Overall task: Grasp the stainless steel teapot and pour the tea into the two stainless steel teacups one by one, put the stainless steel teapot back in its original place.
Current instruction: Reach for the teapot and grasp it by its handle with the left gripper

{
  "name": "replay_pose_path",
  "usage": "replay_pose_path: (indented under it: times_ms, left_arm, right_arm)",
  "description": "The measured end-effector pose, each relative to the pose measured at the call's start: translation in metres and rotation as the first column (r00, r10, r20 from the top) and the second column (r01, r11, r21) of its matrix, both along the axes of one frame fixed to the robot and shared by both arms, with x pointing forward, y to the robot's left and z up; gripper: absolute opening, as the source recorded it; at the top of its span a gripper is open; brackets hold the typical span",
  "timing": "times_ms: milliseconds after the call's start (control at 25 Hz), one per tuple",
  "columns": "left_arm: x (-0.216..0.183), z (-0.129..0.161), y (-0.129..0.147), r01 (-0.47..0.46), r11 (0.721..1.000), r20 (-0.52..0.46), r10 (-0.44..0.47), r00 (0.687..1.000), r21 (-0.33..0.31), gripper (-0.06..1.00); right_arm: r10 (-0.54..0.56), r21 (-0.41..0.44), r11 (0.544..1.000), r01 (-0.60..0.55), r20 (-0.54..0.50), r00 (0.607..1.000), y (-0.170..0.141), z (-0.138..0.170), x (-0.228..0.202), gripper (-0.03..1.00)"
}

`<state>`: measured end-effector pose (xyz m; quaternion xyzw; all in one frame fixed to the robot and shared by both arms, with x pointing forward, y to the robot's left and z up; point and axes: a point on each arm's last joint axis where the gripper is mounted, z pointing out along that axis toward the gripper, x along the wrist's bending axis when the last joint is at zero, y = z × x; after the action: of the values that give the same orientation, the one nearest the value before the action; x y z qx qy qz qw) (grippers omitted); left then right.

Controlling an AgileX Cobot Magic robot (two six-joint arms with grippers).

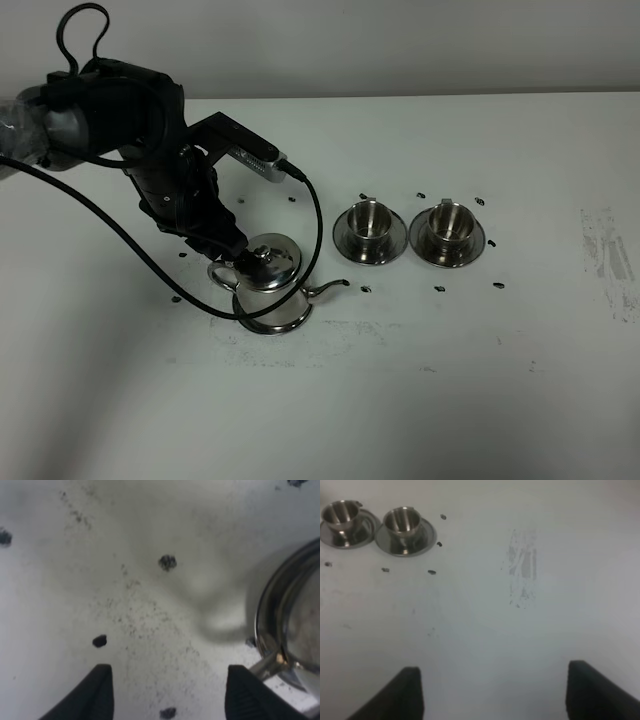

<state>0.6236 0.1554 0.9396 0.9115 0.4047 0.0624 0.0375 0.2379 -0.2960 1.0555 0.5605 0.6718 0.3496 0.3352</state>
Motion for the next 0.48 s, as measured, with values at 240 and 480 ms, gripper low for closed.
replay_pose_path:
  times_ms: [240,480]
  left_arm:
    - [-0.002,0.01,0.002,-0.006,1.0,0.011,0.006,1.0,-0.005,0.48]
    - [0.009,0.008,-0.002,-0.03,0.998,0.111,0.036,0.993,-0.056,0.48]
  right_arm:
    - [0.0,0.0,1.0,0.0,0.0,1.0,0.0,0.0,0.0,0.58]
    - [0.0,0.0,1.0,0.0,0.0,1.0,0.0,0.0,0.0,0.58]
